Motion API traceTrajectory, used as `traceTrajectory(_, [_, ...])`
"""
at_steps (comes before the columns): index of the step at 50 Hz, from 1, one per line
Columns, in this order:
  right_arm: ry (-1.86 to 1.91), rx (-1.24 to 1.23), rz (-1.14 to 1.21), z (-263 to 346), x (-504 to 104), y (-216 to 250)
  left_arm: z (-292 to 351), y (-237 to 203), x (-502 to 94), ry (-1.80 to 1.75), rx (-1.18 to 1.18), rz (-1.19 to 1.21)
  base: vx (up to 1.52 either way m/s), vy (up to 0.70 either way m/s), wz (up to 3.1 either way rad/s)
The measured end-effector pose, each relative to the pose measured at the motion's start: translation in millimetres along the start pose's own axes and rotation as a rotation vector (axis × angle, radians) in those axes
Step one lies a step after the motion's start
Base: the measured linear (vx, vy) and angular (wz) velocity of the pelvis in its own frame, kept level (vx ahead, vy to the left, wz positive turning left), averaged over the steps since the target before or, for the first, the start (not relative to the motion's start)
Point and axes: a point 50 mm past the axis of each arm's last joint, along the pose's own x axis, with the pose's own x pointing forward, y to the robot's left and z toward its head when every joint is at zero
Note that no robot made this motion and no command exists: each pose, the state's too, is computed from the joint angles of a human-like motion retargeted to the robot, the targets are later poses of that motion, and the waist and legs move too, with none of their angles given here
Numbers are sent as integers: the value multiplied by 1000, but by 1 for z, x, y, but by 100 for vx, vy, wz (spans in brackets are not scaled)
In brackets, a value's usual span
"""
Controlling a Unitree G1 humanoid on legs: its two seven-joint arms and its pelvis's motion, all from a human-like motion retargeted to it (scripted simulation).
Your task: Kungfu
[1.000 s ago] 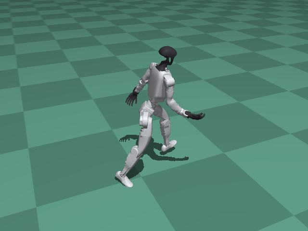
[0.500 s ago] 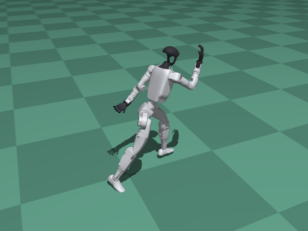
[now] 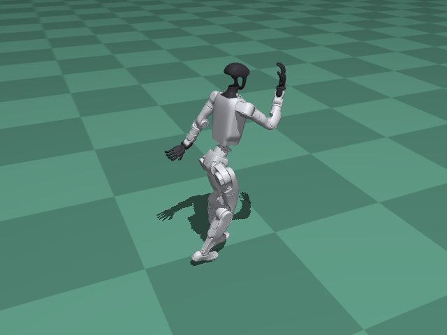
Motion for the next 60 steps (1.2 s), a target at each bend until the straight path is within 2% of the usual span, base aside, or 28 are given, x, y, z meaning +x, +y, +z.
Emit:
traceTrajectory(8, [74, -35, -3, -5, -14, -6, 9, -27, 22, 27, 56, -80, 51, -2, 119])
traceTrajectory(14, [113, -84, -89, 2, -33, -28, -2, -34, 32, 88, 41, -28, 55, -19, 29])
traceTrajectory(22, [120, -121, -91, 8, -39, -26, -11, -57, 47, 98, 29, -108, 48, -22, 31])
traceTrajectory(37, [91, -152, -78, 15, -29, -30, -59, -106, 70, 136, -178, -210, 70, -20, -24])
traceTrajectory(41, [147, -143, -135, 7, -44, -38, -74, -102, 66, 174, -277, -149, 84, -14, -37])
traceTrajectory(44, [255, -143, -195, -10, -70, -46, -79, -74, 50, 187, -334, -43, 123, -16, 7])
traceTrajectory(47, [461, -193, -296, -35, -114, -66, -77, -14, 9, 174, -361, 175, 84, -23, -31])
traceTrajectory(49, [682, -232, -402, -50, -164, -85, -69, 34, -36, 143, -381, 385, 100, -17, -12])
traceTrajectory(52, [1128, -253, -594, -54, -276, -101, -33, 101, -128, 6, -384, 757, 86, -14, 10])
traceTrajectory(54, [1492, -248, -775, -26, -368, -97, 10, 133, -203, -162, -295, 1023, 96, -19, 112])
traceTrajectory(57, [2043, -212, -1159, 62, -486, -55, 98, 137, -328, -480, -30, 1423, 83, 3, 115])
traceTrajectory(60, [2589, -97, -1621, 183, -540, 25, 179, 72, -459, -847, 317, 1812, 78, 33, 107])
